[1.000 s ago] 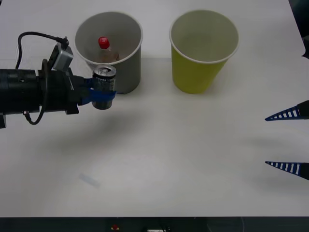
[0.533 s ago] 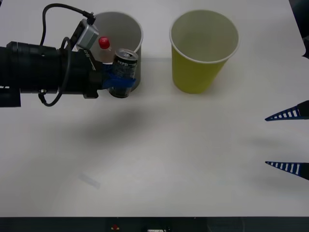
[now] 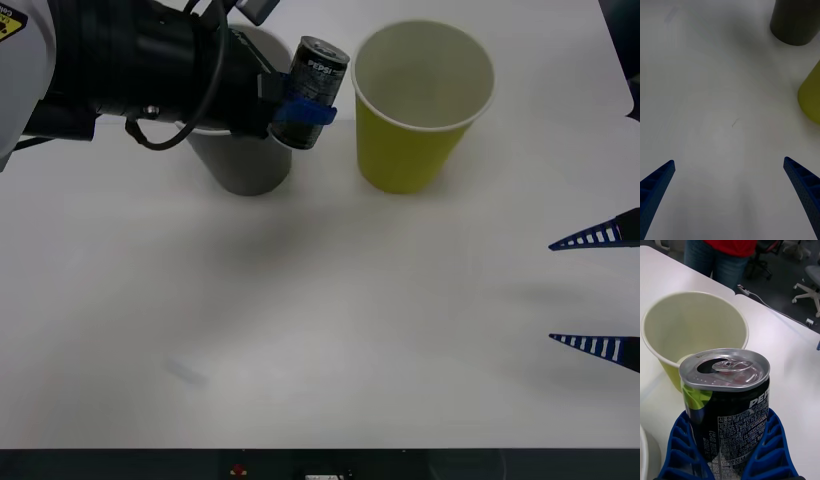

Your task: Put the can into the green bin and the plastic bottle into the gray bin

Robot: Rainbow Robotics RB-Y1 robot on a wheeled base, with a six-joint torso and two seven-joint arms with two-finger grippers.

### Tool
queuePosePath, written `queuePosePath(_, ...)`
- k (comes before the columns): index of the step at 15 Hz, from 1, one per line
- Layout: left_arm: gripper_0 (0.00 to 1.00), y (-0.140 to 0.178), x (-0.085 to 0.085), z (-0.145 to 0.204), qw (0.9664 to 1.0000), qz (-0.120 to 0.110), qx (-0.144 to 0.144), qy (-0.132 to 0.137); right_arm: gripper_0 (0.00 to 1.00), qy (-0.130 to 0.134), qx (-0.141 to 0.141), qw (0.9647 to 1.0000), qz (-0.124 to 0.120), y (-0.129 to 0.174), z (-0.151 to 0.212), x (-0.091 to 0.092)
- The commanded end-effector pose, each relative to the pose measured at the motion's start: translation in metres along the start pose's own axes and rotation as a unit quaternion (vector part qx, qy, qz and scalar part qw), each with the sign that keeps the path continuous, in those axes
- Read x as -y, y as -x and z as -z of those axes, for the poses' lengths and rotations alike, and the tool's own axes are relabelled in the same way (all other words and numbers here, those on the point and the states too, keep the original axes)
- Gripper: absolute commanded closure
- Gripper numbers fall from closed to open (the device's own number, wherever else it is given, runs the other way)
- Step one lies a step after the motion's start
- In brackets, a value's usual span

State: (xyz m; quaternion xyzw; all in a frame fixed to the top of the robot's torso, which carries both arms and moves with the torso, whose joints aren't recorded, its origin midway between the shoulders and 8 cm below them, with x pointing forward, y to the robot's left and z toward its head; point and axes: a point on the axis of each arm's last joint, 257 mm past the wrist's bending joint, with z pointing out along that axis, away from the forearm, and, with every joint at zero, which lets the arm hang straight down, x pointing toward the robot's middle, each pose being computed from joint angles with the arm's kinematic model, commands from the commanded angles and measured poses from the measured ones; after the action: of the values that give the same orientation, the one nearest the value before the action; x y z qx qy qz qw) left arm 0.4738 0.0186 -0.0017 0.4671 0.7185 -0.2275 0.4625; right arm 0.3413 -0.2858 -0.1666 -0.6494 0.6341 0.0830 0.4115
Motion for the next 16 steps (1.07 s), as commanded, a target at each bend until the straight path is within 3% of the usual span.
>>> queuePosePath(1,1.0,0.018,-0.001,-0.015,0.9995,-0.02,-0.024,0.009,0.0,0.0,0.0,1.0,0.0,0.0,0.0,0.0)
queuePosePath(6,1.0,0.052,-0.005,-0.051,0.9973,-0.05,-0.041,0.035,0.0,0.0,0.0,1.0,0.0,0.0,0.0,0.0)
queuePosePath(11,1.0,0.082,-0.021,-0.09,0.9973,-0.031,-0.042,0.051,0.0,0.0,0.0,1.0,0.0,0.0,0.0,0.0)
queuePosePath(16,1.0,0.092,-0.035,-0.126,0.9974,-0.012,-0.034,0.062,0.0,0.0,0.0,1.0,0.0,0.0,0.0,0.0)
